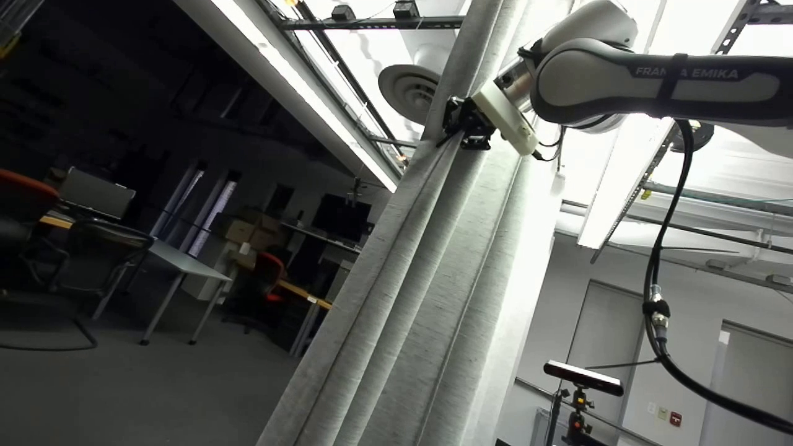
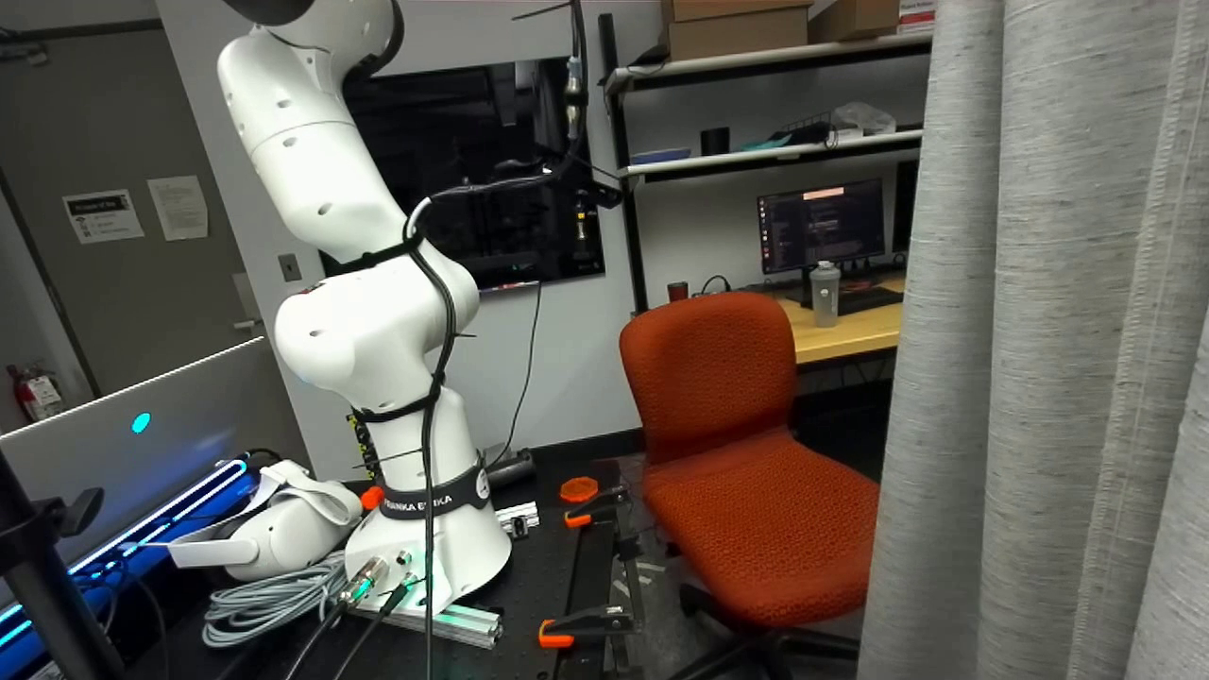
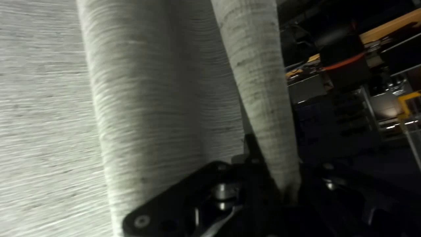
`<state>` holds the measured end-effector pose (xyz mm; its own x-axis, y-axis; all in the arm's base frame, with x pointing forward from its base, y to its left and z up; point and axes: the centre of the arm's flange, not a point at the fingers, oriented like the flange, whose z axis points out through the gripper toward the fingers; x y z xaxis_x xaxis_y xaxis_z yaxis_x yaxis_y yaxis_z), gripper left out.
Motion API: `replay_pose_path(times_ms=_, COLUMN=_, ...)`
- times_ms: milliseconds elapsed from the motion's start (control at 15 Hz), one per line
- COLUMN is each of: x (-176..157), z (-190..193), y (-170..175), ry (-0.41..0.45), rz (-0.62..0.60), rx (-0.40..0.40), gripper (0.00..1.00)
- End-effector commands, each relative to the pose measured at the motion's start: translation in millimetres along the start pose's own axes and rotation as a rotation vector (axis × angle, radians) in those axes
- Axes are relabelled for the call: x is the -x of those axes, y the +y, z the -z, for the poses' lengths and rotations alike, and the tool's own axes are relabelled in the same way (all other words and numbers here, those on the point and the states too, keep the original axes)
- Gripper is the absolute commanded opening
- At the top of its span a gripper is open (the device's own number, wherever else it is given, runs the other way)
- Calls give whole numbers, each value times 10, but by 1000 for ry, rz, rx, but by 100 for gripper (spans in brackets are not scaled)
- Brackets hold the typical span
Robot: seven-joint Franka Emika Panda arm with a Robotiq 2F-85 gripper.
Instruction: Move the curtain to the right
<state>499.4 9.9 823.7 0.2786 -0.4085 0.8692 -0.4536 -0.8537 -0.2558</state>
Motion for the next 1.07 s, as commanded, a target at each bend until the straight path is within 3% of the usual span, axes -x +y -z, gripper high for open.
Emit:
replay_pose_path(times_ms=0, x=-682, z=-348, y=655, ry=-29, rz=-162, rx=121, gripper=1)
replay_pose_path(times_ms=200, x=-1004, z=-645, y=1438, ry=-77, rz=-282, rx=223, gripper=1)
replay_pose_path(times_ms=600, x=-1362, z=-869, y=2738, ry=-126, rz=-523, rx=265, gripper=1)
replay_pose_path(times_ms=867, x=-1580, z=-1110, y=3191, ry=-177, rz=-651, rx=215, gripper=1)
replay_pose_path(times_ms=1000, x=-1733, z=-1199, y=3071, ry=-184, rz=-644, rx=167, gripper=1)
